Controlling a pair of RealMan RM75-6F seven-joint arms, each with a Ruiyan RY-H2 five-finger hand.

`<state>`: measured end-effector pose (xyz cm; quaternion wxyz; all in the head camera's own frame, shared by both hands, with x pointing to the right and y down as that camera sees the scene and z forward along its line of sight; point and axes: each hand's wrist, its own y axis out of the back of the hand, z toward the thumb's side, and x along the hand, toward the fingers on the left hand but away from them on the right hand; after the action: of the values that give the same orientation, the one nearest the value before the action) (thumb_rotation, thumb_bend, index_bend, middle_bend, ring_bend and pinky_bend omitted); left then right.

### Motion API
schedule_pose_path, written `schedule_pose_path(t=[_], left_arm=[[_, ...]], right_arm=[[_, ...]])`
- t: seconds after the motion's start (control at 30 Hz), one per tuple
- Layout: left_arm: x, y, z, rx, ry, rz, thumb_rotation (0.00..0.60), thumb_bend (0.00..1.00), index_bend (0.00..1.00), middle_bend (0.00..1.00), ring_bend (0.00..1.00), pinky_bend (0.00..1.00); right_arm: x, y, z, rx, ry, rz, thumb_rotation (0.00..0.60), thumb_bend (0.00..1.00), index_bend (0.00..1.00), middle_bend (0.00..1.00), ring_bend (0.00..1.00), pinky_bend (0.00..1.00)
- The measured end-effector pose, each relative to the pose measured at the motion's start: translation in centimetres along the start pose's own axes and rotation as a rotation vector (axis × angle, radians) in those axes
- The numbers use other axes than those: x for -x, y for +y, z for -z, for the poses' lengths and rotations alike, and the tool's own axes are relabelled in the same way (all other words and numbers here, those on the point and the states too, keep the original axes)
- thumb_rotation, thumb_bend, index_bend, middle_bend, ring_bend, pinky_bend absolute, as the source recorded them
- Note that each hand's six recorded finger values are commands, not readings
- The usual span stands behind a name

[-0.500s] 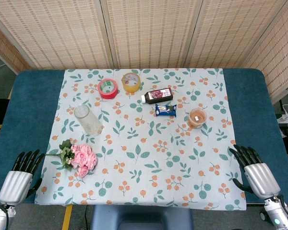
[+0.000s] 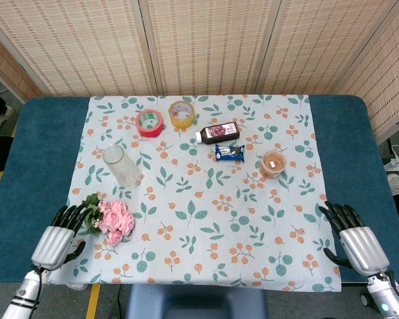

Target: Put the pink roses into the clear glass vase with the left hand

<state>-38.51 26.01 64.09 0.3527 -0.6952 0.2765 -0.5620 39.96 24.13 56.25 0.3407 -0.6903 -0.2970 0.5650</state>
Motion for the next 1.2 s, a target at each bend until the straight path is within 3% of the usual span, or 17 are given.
schedule_pose_path(t=[0.27, 0.47, 0.53, 0.63, 0.7, 0.77, 0.97, 1.2], left_arm=[[-4.6, -2.5, -1.7, 0.046, -0.007, 0.104, 0.6, 0.37, 0.0, 0.0, 0.0, 0.06], [-6.4, -3.9, -3.0, 0.014, -0.017, 0.155, 0.6, 0.36, 0.01, 0.01, 0.0, 0.06], [-6.8, -4.0, -3.2, 0.003, -0.016, 0.156, 0.6, 0.36, 0.14, 0.13, 0.04, 0.07], [-7.2, -3.7, -3.6, 0.001, -0.017, 0.121, 0.6, 0.41, 0.52, 0.55, 0.28, 0.13], [-7.5, -3.4, -3.8, 0.001, -0.019, 0.08, 0.6, 0.45, 0.62, 0.64, 0.35, 0.16], [-7.7, -3.6, -3.5, -0.007, -0.013, 0.056, 0.6, 0.47, 0.66, 0.69, 0.38, 0.16], [-7.8, -4.7, -2.9, -0.008, 0.013, 0.08, 0.6, 0.59, 0.73, 0.76, 0.44, 0.17], [-7.3, -1.1, -3.0, 0.161, 0.013, -0.069, 0.6, 0.67, 0.8, 0.84, 0.5, 0.19]], right_arm=[[0.0, -0.1, 0.1, 0.001, -0.005, -0.003, 0.6, 0.18, 0.0, 0.0, 0.0, 0.0], [0.3, -0.2, 0.1, 0.003, -0.005, -0.014, 0.6, 0.18, 0.0, 0.0, 0.0, 0.0], [0.3, -0.2, 0.1, 0.002, -0.008, -0.011, 0.6, 0.18, 0.0, 0.0, 0.0, 0.0], [0.3, -0.1, 0.2, 0.004, -0.01, -0.011, 0.6, 0.18, 0.0, 0.0, 0.0, 0.0], [0.3, -0.1, 0.2, 0.006, -0.009, -0.011, 0.6, 0.18, 0.0, 0.0, 0.0, 0.0], [0.2, -0.1, 0.2, 0.005, -0.008, -0.01, 0.6, 0.18, 0.0, 0.0, 0.0, 0.0], [-0.1, 0.2, 0.1, 0.009, -0.007, 0.001, 0.6, 0.18, 0.0, 0.0, 0.0, 0.0], [-0.1, 0.2, 0.0, 0.011, -0.002, -0.003, 0.6, 0.18, 0.0, 0.0, 0.0, 0.0]])
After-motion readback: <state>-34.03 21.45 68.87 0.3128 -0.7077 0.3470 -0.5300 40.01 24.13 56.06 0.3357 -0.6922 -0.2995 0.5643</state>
